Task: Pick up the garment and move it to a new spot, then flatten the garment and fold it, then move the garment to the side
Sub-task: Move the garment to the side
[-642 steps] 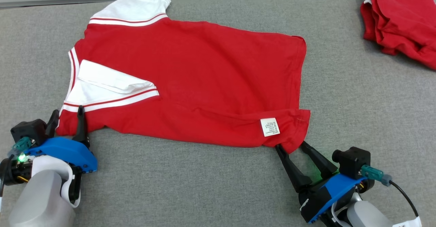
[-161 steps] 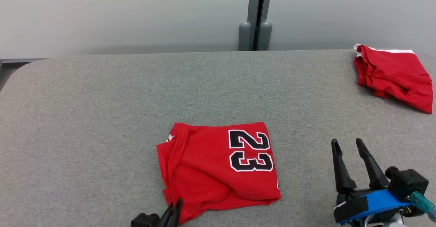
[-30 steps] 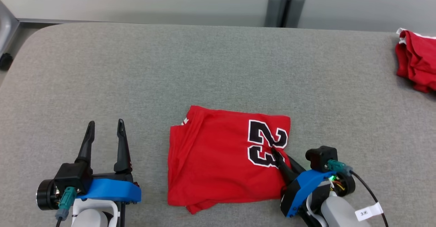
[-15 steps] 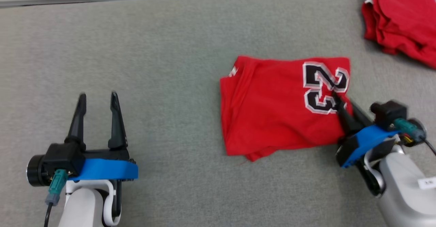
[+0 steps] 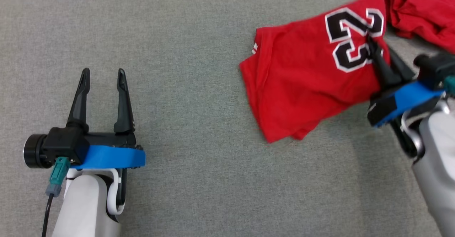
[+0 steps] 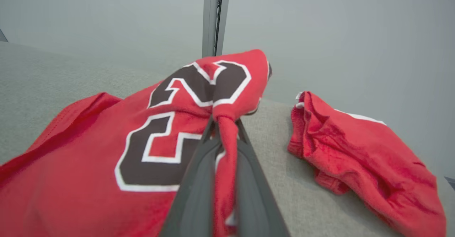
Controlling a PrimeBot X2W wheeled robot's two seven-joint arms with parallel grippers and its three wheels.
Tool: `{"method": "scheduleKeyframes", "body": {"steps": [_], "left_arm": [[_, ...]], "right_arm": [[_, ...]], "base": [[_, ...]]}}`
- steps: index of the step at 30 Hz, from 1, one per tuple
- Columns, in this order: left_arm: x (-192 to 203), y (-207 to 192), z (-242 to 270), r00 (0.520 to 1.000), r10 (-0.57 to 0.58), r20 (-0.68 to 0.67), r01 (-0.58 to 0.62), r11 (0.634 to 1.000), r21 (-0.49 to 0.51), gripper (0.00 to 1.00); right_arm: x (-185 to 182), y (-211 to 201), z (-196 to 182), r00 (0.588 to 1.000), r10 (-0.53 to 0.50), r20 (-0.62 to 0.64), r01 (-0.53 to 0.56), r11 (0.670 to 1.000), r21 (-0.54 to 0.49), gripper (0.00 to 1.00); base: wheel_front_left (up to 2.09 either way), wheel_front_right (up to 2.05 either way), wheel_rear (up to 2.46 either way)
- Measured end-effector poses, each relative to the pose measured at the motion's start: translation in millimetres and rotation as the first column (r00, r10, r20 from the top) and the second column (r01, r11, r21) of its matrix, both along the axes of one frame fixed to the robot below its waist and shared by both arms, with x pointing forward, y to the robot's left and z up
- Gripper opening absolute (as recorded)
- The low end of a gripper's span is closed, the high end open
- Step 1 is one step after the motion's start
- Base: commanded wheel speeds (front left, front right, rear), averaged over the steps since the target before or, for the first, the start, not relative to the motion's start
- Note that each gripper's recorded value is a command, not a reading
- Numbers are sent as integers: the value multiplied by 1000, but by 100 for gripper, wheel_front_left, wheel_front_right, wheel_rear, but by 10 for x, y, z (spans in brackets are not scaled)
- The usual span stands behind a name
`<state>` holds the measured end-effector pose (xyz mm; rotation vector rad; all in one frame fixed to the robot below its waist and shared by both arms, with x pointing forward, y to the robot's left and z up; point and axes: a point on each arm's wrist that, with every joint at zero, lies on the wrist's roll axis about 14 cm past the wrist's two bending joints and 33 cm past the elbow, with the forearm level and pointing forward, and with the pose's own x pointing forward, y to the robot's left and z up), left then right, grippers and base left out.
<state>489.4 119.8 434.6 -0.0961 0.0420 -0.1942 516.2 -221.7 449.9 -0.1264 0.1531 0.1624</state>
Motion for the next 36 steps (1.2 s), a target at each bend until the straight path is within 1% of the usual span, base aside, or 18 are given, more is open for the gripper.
{"method": "scheduleKeyframes", "body": {"steps": [2,7,10,14,18,22,25,32,33,34,35,36], "left_arm": [[25,0,-3,1000,0,4,0,1000,-1,100],[51,27,-105,1000,5,-14,-5,1000,0,100],[86,47,-141,1000,10,-14,-10,1000,4,100],[128,76,-190,1000,17,-15,-17,1000,9,100],[143,97,-237,1000,22,-20,-22,1000,13,100],[160,101,-279,999,22,-24,-22,1000,17,100],[167,108,-303,999,22,-27,-22,1000,20,100],[204,140,-331,999,28,-25,-27,999,28,100],[204,148,-342,999,29,-27,-28,999,30,100],[206,157,-348,999,31,-28,-31,999,32,100],[205,168,-356,999,33,-30,-32,999,34,100],[205,173,-359,999,34,-30,-33,999,35,100]], "right_arm": [[173,19,122,1000,11,25,-11,1000,-7,0],[574,-62,367,997,21,75,-16,998,-64,0],[754,-258,424,997,-11,74,19,994,-104,0],[913,-646,479,994,-84,66,93,983,-159,0],[943,-1072,484,985,-168,41,173,964,-203,0],[913,-1506,524,966,-258,23,256,934,-250,0],[858,-1760,470,949,-314,-9,298,910,-287,0],[853,-1970,302,924,-377,-62,340,885,-318,0],[860,-1982,277,921,-384,-69,344,883,-318,8],[855,-2001,239,916,-393,-80,350,880,-321,40],[844,-2020,188,909,-404,-98,355,877,-323,65],[830,-2039,140,902,-417,-115,363,874,-323,100]], "base": [[0,0,0],[0,0,0],[0,0,0],[0,0,0],[0,0,0],[0,0,0],[0,0,0],[0,0,0],[0,0,0],[0,0,0],[0,0,0],[0,0,0]]}}
